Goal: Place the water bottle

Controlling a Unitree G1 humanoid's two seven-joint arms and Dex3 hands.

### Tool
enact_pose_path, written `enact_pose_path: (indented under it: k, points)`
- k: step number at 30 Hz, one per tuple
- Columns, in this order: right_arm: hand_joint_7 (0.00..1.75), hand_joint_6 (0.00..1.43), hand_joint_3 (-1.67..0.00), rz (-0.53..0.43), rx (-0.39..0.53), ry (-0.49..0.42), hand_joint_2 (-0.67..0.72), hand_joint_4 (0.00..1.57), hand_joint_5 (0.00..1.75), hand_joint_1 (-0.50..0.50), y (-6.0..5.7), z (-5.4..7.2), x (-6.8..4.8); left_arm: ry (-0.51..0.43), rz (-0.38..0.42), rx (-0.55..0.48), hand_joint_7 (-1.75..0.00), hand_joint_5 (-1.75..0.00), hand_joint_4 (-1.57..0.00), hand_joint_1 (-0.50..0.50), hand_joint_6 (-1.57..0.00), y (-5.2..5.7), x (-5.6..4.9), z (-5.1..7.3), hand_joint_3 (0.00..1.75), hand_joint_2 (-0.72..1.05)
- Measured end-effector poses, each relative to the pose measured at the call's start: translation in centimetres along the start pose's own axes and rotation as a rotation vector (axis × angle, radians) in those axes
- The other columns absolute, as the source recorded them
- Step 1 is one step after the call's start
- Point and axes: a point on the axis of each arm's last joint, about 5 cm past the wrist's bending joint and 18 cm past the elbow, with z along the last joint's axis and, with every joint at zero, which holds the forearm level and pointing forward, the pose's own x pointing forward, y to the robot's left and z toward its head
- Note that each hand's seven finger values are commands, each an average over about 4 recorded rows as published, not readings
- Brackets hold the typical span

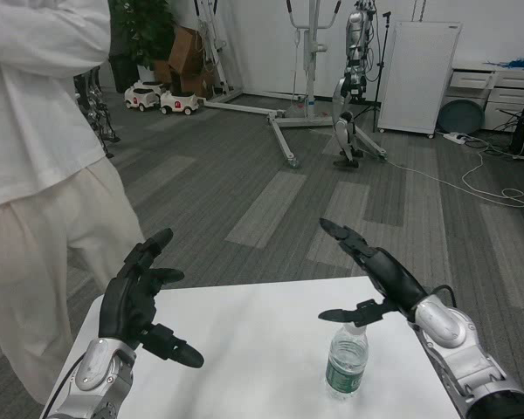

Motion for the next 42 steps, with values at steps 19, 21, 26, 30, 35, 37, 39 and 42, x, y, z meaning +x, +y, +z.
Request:
enact_pose_path:
  k: [19, 21, 26, 30, 35, 37, 39, 42]
  points:
    - [0.00, 0.00, -0.48, 0.163, 0.034, -0.129, -0.37, 0.00, 0.00, -0.46, 4.1, 2.1, 3.6, 0.001, 0.000, 0.000, -0.37, -1.75, 0.00, -0.50, 0.00, 0.0, 0.0, 0.0, 0.09, -0.55]
    - [0.00, 0.00, -0.48, 0.157, 0.033, -0.137, -0.38, 0.00, 0.00, -0.46, 4.0, 2.3, 3.6, 0.001, 0.000, 0.000, -0.35, -1.75, 0.00, -0.50, 0.00, 0.0, 0.0, 0.0, 0.09, -0.55]
    - [0.00, 0.00, -0.48, 0.129, 0.028, -0.154, -0.35, 0.00, 0.00, -0.46, 3.4, 2.6, 3.7, 0.000, 0.000, 0.000, -0.35, -1.75, 0.00, -0.50, 0.00, 0.0, 0.0, 0.0, 0.09, -0.55]
    - [0.00, 0.00, -0.48, 0.108, 0.023, -0.175, -0.35, 0.00, 0.00, -0.47, 3.0, 2.9, 3.7, 0.001, 0.000, 0.000, -0.37, -1.75, 0.00, -0.50, 0.00, 0.0, 0.0, 0.0, 0.09, -0.55]
    - [0.00, 0.00, -0.48, 0.102, 0.019, -0.183, -0.35, 0.00, 0.00, -0.47, 2.8, 3.1, 3.7, 0.001, -0.001, 0.001, -0.37, -1.75, 0.00, -0.50, 0.00, 0.0, 0.0, 0.0, 0.09, -0.55]
    - [0.00, 0.00, -0.48, 0.101, 0.019, -0.183, -0.35, 0.00, 0.00, -0.48, 2.8, 3.1, 3.7, 0.001, -0.001, 0.001, -0.35, -1.75, 0.00, -0.50, 0.00, 0.0, 0.0, 0.0, 0.09, -0.55]
    - [0.00, 0.00, -0.48, 0.101, 0.019, -0.183, -0.35, 0.00, 0.00, -0.47, 2.8, 3.1, 3.7, 0.002, -0.001, 0.001, -0.35, -1.75, 0.00, -0.50, 0.00, 0.0, 0.0, 0.0, 0.09, -0.55]
    - [0.00, 0.00, -0.48, 0.101, 0.019, -0.185, -0.35, 0.00, 0.00, -0.47, 2.8, 3.1, 3.7, 0.002, -0.002, 0.001, -0.37, -1.75, 0.00, -0.50, 0.00, 0.0, 0.0, 0.0, 0.09, -0.55]
